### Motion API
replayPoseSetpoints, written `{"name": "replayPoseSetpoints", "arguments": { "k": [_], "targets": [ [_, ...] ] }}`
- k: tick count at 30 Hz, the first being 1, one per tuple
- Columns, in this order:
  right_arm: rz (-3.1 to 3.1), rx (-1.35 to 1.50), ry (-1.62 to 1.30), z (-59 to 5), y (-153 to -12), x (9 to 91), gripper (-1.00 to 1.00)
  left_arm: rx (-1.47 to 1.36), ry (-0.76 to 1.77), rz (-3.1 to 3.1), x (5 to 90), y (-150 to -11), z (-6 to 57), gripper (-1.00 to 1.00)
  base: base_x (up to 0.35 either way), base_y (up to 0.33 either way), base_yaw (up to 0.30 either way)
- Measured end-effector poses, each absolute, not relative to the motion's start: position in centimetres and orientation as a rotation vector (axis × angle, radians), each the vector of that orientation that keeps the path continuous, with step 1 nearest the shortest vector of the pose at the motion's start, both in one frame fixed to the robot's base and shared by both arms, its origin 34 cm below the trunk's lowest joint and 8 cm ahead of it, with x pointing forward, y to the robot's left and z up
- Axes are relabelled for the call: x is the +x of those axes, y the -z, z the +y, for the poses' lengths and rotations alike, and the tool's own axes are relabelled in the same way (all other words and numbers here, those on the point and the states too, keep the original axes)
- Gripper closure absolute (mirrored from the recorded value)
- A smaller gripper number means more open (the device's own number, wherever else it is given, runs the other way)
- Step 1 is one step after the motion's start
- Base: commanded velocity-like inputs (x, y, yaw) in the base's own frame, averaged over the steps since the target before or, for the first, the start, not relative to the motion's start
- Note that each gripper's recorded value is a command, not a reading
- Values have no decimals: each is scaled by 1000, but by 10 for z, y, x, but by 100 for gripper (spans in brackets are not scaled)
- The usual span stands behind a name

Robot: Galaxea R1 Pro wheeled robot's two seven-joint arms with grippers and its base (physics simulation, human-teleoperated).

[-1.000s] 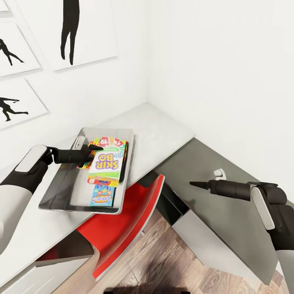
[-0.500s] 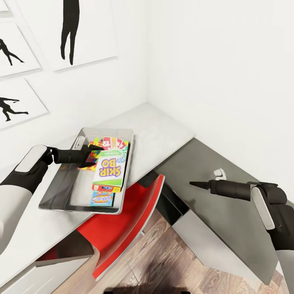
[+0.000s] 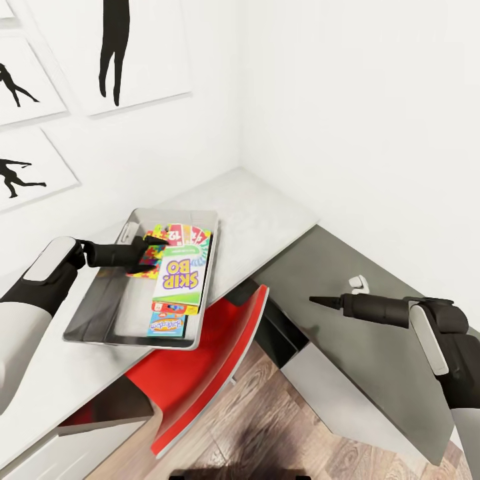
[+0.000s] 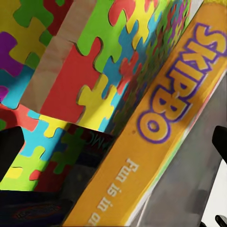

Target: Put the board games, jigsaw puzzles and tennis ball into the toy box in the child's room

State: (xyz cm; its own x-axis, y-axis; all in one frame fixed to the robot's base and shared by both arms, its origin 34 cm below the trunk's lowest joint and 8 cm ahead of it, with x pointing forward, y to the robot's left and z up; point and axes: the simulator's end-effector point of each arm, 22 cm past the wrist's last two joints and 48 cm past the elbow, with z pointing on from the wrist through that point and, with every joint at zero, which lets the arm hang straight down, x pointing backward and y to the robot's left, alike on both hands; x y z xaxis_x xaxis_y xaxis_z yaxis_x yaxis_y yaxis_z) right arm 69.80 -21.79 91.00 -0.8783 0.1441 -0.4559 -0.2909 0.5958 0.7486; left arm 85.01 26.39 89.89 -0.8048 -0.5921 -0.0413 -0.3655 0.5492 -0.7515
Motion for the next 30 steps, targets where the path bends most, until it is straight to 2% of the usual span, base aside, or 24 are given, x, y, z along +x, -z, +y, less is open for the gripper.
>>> {"name": "replayPoseSetpoints", "arguments": {
  "k": [13, 30],
  "targets": [
    [2348, -117, -1224, -218, -910, 698, -100, -741, 1062, 2409, 861, -941, 311, -100, 0, 0, 0],
    [2350, -117, -1226, -219, -910, 697, -100, -617, 1144, 2297, 867, -998, 297, -100, 0, 0, 0]
  ]
}}
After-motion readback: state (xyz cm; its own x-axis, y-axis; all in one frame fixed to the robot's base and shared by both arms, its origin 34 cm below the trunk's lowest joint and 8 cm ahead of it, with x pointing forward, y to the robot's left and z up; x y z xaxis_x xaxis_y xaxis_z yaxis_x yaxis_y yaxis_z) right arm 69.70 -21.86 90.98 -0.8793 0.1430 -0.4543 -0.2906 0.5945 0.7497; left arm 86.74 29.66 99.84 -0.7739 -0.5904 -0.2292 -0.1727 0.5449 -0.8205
